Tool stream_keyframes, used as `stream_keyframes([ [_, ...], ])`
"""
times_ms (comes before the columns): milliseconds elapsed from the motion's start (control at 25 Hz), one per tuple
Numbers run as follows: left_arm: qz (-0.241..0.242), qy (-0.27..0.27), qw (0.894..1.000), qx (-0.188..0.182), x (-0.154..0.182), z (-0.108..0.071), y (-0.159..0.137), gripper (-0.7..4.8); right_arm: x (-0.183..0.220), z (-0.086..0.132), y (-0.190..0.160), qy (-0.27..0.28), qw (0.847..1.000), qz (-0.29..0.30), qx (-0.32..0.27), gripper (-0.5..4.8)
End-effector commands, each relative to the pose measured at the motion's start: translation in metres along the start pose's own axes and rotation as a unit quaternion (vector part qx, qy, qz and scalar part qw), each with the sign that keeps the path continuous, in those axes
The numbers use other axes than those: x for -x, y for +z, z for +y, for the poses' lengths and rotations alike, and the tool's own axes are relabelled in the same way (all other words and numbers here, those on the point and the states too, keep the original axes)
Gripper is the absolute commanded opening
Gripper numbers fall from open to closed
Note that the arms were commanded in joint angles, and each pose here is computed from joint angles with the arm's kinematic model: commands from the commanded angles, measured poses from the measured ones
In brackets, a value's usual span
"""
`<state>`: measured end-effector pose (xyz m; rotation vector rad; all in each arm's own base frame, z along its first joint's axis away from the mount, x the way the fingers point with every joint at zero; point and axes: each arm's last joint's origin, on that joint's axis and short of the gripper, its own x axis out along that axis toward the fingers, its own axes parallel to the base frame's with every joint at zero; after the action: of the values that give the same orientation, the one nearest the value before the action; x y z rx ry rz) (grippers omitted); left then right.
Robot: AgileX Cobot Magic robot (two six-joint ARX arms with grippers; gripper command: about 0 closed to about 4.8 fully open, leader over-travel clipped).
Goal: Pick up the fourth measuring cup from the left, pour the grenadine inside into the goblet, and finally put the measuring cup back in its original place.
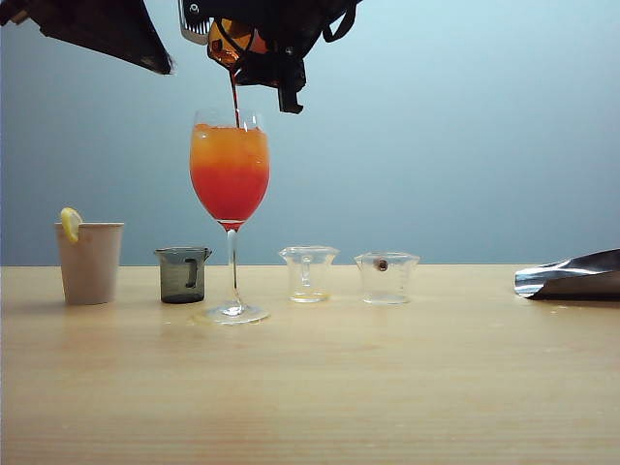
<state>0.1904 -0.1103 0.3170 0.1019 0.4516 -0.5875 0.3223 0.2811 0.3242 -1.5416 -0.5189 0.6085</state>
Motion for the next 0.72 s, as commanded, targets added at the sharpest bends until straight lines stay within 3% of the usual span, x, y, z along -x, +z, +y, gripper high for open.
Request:
stream_keyframes([
  [40,-0.008,0.001,1.000,0.001,0.0011,0.0002,0.0023,-0.05,0.0024,-0.0089,0.0011,-0.026,0.999,-0.003,0.019,0.98],
  [719,-0.008,0.001,1.000,0.001,0.0011,0.0002,0.0023,-0.05,0.0026,-0.0125,0.0057,-0.046,0.995,-0.004,0.088,0.98],
])
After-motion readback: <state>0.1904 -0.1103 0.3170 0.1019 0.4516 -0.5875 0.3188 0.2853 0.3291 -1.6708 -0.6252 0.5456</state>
